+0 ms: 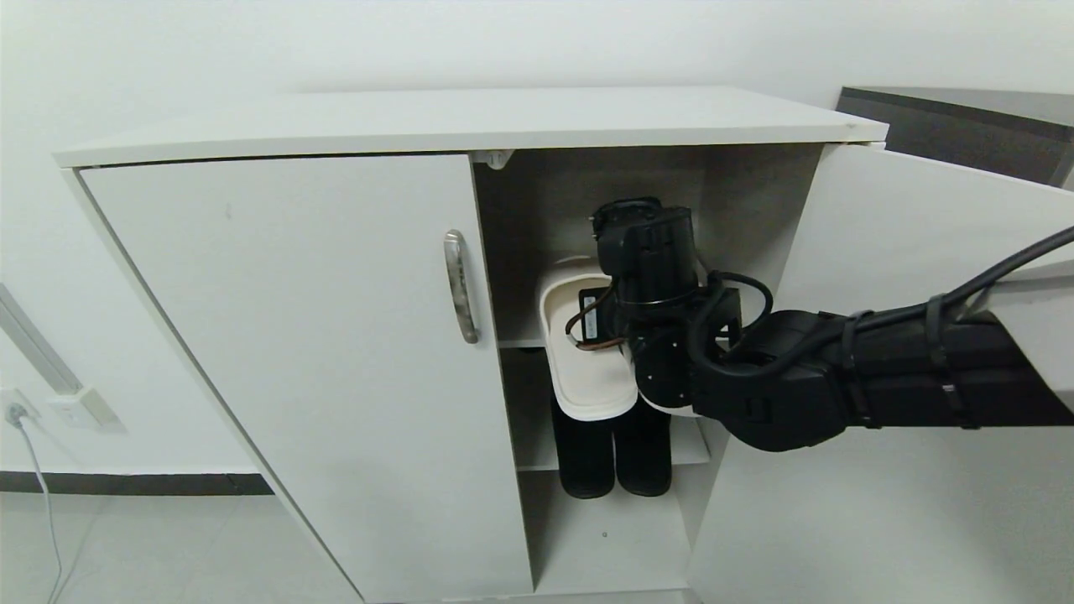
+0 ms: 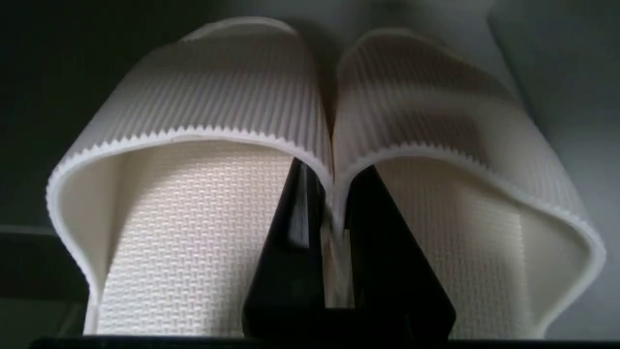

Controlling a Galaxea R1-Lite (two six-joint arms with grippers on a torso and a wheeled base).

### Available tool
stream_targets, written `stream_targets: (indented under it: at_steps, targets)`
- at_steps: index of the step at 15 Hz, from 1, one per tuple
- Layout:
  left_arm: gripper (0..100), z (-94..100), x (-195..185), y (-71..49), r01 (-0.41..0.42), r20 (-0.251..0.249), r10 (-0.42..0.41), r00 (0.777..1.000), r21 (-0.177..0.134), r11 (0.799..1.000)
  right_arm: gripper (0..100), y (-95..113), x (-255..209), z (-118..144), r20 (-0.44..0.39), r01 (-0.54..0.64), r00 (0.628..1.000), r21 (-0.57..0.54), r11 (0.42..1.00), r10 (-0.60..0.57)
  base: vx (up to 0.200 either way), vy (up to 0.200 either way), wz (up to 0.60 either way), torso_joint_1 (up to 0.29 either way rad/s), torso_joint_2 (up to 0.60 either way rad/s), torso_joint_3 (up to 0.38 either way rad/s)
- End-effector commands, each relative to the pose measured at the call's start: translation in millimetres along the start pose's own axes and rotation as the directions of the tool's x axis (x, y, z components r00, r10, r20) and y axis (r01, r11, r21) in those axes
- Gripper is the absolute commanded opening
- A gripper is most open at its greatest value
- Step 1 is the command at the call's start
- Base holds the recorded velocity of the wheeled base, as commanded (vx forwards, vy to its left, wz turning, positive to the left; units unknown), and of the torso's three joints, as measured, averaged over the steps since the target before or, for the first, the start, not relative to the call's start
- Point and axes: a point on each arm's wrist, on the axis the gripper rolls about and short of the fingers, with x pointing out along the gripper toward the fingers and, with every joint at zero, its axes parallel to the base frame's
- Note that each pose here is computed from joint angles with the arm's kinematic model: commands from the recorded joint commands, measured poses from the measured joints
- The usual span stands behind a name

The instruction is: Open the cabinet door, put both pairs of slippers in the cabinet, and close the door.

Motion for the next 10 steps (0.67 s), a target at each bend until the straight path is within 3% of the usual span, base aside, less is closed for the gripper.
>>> stream_targets:
  at_steps: [1, 4, 7, 10]
  targets:
    - [0, 0.0, 0.1, 0.0, -0.001, -0.001, 0.001, 1.000, -0.002, 1.000, 0, 2.3, 11.7, -7.0, -0.011, 0.012, 1.000, -0.007, 1.000, -0.012, 0.000, 0.000, 0.00, 0.000, 0.00, 0.000]
    - [0, 0.0, 0.1, 0.0, -0.001, -0.001, 0.001, 1.000, 0.001, 1.000, 0, 1.9, 11.0, -4.8, -0.007, 0.012, 1.000, -0.002, 1.000, -0.012, 0.000, 0.000, 0.00, 0.000, 0.00, 0.000]
    - [0, -0.4, 0.2, 0.0, -0.002, -0.003, 0.002, 1.000, -0.002, 1.000, 0, 2.1, 10.3, -5.1, -0.007, 0.012, 1.000, -0.003, 1.000, -0.012, 0.200, 0.000, 0.00, -0.001, 0.01, 0.004]
    - [0, -0.4, 0.2, 0.1, -0.004, -0.003, 0.004, 1.000, -0.002, 1.000, 0, 2.3, 10.6, -5.0, -0.007, 0.012, 1.000, -0.004, 1.000, -0.012, 0.000, 0.000, 0.00, 0.000, 0.00, 0.000]
